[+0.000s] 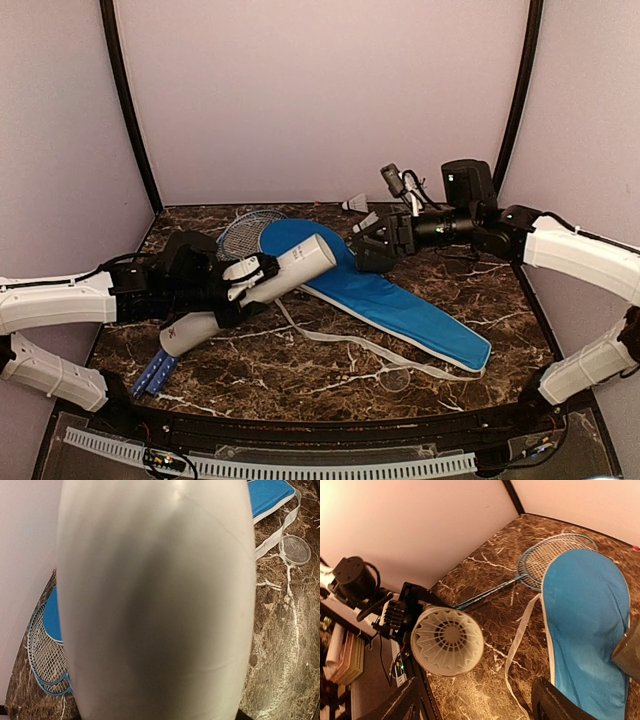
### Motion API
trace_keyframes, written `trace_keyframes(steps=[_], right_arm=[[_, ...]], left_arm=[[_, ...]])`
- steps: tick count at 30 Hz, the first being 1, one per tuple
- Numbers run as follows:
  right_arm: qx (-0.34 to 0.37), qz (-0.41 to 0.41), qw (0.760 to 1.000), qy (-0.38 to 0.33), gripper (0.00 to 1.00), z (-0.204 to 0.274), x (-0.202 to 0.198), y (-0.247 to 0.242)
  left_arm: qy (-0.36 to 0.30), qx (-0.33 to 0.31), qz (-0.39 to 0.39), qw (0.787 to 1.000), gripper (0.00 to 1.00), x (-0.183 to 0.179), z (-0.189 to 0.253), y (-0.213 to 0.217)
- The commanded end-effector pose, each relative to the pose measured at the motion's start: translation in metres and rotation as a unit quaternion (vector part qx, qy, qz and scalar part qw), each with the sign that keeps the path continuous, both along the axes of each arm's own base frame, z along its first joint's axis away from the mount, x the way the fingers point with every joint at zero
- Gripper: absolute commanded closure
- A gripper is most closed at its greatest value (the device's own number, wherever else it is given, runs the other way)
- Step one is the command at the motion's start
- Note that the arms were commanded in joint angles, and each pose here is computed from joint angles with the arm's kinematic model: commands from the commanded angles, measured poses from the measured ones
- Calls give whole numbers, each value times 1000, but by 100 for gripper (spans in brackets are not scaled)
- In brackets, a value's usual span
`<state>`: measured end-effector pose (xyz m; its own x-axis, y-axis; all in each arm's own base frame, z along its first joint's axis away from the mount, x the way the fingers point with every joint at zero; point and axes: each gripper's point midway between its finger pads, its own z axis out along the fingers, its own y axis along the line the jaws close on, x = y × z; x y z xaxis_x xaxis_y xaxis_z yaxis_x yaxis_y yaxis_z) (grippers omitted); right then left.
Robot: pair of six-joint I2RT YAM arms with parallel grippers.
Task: Pack up the badminton gear
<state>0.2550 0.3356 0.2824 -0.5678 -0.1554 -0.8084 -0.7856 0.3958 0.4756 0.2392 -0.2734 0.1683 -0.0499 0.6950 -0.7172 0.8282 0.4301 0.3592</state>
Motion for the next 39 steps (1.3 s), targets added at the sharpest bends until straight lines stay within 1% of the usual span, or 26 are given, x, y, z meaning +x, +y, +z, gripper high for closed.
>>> trace_keyframes(steps=[1,2,4,7,10,13,17,21,26,33,39], right_arm=[[0,-115,993,-22,21,5,36,-32],[-13,-144,989,-23,20,2,46,-39],[-61,-216,974,-27,20,-8,70,-54],[-127,-292,947,-28,21,-22,101,-72],[-185,-327,926,-26,23,-38,123,-78],[-221,-340,914,-19,23,-56,143,-76],[-228,-327,917,4,28,-77,171,-66],[-218,-314,924,26,32,-91,203,-71],[-197,-269,942,45,32,-104,234,-80],[-197,-237,950,57,35,-134,273,-97],[-153,-189,967,72,38,-148,297,-92]], left_arm=[[-24,-33,40,998,42,21,26,5],[-25,-36,49,998,42,26,29,9],[-30,-40,67,997,42,34,33,16],[-41,-41,92,994,42,42,39,26],[-55,-34,111,992,42,47,44,34],[-65,-31,122,990,42,50,48,39],[-62,-44,110,991,42,45,52,36],[-62,-47,107,991,42,45,54,34],[-65,-43,110,991,42,46,53,36],[-63,-27,99,993,42,46,43,34],[-50,-21,85,995,42,45,31,28]])
